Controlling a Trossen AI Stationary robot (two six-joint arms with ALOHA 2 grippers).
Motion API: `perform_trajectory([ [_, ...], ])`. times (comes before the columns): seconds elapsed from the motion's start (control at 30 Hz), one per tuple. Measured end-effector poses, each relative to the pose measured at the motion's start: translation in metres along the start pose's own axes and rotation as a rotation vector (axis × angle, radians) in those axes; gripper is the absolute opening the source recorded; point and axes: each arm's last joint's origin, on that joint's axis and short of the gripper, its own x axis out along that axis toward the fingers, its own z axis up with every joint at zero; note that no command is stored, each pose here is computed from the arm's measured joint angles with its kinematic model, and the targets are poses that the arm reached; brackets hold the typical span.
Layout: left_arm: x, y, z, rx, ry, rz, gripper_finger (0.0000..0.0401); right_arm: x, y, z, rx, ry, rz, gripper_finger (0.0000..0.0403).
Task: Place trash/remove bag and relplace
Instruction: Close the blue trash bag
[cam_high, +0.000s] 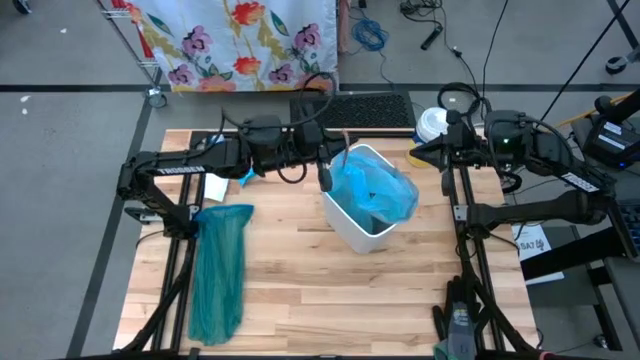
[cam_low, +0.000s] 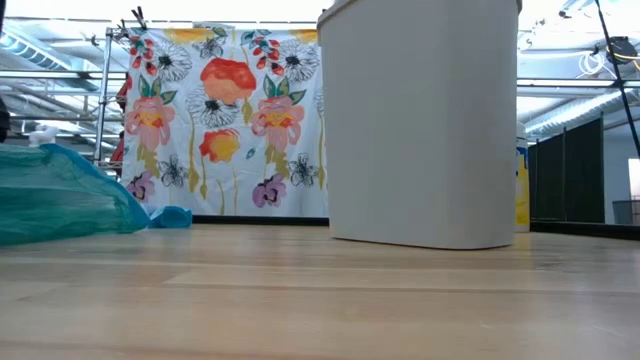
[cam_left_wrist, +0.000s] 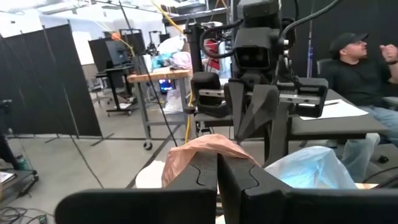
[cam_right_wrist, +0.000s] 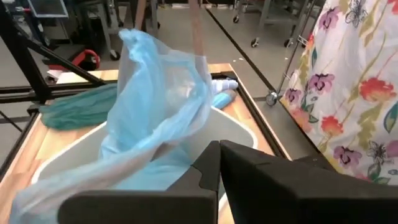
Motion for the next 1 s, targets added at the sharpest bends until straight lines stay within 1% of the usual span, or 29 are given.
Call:
perform_trajectory([
  [0.07,-0.001,-0.004,0.000,0.000,0.003,0.012,0.0000,-0.003,0.000,0.000,0.008,-0.005,0.000,0.0008],
  [0.2,-0.004,-0.007,0.004,-0.001,-0.004,0.019,0.0000,-0.005,0.000,0.000,0.112,-0.012,0.013,0.0038],
  [0.4,-0.014,-0.004,0.014,0.018,-0.027,0.059,0.0000,0.007,0.005,0.001,0.254,0.026,0.159,0.0106],
  [0.5,-0.015,-0.003,0.015,0.018,-0.028,0.062,0.0000,0.012,0.006,0.001,0.319,0.057,0.221,0.0138],
  [0.6,-0.015,-0.004,0.015,0.019,-0.023,0.060,0.0000,0.018,0.007,-0.002,0.371,0.109,0.249,0.0163],
  [0.7,-0.015,-0.004,0.013,0.023,-0.009,0.057,0.0000,0.025,0.008,-0.003,0.413,0.149,0.266,0.0177],
  [0.8,-0.015,-0.004,0.011,0.027,0.014,0.053,0.0000,0.036,0.009,-0.001,0.446,0.170,0.291,0.0174],
  [0.87,-0.016,-0.006,0.011,0.028,0.023,0.046,0.0000,0.046,0.008,-0.003,0.453,0.199,0.279,0.0157],
  [0.93,-0.016,-0.009,0.011,0.027,0.021,0.037,0.0000,0.053,0.006,-0.003,0.409,0.196,0.236,0.0121],
  [1.0,-0.017,-0.012,0.012,0.026,0.018,0.029,0.0000,0.059,0.004,0.001,0.350,0.151,0.221,0.0069],
])
